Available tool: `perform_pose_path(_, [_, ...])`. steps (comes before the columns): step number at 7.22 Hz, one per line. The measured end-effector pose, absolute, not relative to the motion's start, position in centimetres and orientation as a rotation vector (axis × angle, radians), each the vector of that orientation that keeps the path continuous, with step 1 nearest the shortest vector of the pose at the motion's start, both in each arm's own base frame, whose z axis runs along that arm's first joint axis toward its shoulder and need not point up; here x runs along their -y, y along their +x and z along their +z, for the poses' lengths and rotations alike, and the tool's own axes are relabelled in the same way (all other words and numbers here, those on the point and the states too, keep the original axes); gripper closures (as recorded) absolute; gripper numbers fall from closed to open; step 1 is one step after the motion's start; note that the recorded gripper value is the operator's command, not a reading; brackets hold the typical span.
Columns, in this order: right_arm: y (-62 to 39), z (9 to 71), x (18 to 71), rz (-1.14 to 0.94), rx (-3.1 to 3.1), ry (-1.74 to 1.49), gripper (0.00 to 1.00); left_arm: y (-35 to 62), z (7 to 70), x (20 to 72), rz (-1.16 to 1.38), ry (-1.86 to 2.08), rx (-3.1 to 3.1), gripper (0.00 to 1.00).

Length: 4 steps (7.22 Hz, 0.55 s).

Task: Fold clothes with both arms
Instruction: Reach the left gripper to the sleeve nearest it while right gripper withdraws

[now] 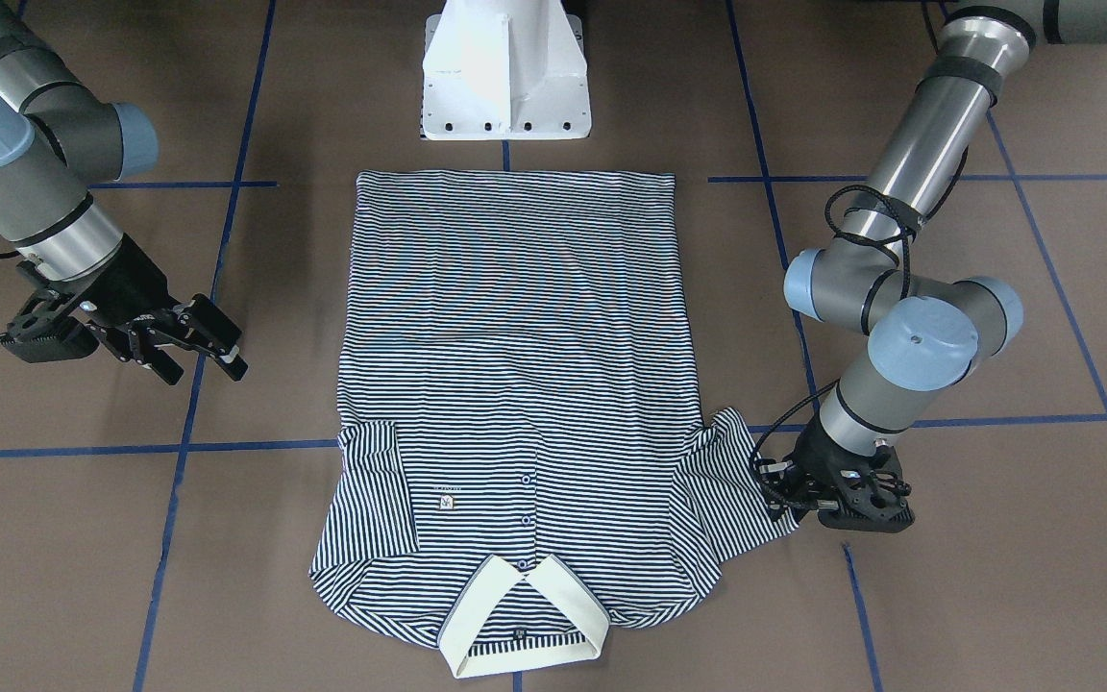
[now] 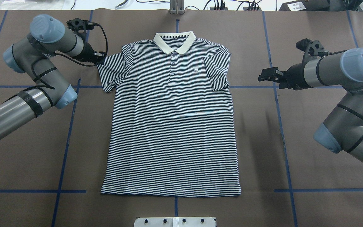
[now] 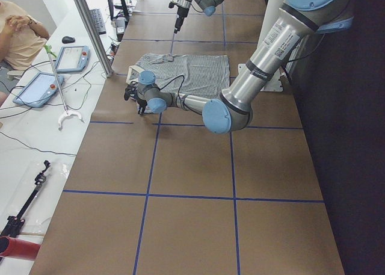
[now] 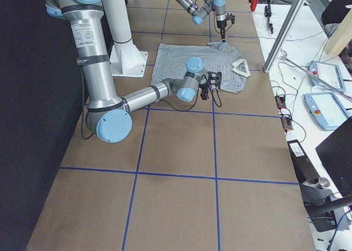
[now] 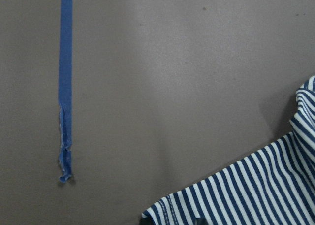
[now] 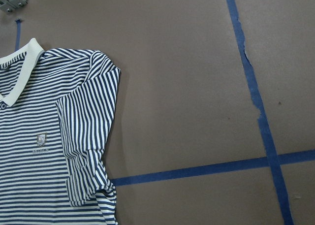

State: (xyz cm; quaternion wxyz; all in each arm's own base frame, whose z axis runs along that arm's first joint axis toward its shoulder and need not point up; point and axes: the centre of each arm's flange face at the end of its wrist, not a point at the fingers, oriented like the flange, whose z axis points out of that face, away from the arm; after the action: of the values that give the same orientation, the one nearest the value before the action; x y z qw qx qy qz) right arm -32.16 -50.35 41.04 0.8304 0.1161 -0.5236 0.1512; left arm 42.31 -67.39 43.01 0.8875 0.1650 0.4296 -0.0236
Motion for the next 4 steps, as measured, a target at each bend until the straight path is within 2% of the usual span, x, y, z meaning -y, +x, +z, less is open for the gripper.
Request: perform_pose_path(4, [-33.4, 41.6, 50.2, 0.317, 1.095, 0.252, 0.0, 39.0, 40.3, 67.4, -0.059, 0.419, -0.908, 1.0])
